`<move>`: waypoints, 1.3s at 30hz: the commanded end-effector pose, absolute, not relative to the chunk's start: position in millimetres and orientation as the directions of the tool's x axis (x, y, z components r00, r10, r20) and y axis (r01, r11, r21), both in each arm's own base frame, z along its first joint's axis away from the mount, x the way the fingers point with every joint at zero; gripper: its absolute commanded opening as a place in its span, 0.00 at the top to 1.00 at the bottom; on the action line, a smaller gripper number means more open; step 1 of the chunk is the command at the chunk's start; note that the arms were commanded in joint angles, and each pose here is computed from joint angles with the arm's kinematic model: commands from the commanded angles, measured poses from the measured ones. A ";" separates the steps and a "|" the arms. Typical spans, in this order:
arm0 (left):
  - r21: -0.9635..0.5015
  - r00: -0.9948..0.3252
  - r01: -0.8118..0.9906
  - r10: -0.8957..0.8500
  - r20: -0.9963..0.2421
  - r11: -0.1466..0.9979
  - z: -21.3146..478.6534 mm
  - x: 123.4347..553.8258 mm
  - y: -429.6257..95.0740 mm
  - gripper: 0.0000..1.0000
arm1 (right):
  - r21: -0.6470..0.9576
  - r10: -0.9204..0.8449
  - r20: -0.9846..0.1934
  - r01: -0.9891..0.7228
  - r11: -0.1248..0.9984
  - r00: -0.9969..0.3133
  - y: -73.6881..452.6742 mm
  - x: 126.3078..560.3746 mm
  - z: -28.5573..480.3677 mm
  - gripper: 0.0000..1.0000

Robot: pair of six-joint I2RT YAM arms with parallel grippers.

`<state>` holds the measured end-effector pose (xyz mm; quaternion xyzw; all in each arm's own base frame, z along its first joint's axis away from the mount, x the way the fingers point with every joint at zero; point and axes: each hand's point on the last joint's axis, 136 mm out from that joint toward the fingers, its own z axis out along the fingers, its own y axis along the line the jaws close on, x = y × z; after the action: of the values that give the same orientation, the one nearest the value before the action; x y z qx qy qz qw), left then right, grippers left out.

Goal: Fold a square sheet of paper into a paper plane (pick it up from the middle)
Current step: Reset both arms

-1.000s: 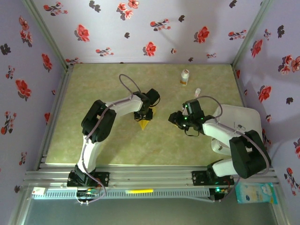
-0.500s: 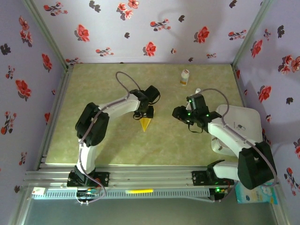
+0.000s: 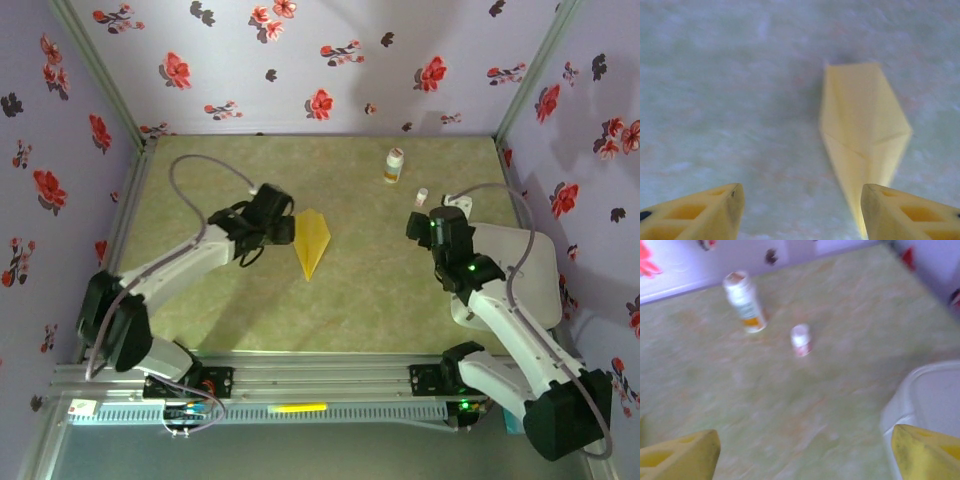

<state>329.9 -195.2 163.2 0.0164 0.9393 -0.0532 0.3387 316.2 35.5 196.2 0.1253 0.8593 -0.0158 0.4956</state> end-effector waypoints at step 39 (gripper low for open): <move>0.064 -0.312 -0.265 -0.023 -0.950 0.962 99.2 391.2 39.2 0.00 | 0.022 0.047 -0.947 0.081 0.996 -0.319 -2.5 382.7 86.7 0.04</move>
<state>382.1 36.9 86.8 -0.0732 0.8157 0.1171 0.5617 387.0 8.1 104.8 0.0112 0.8127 -0.0375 0.5813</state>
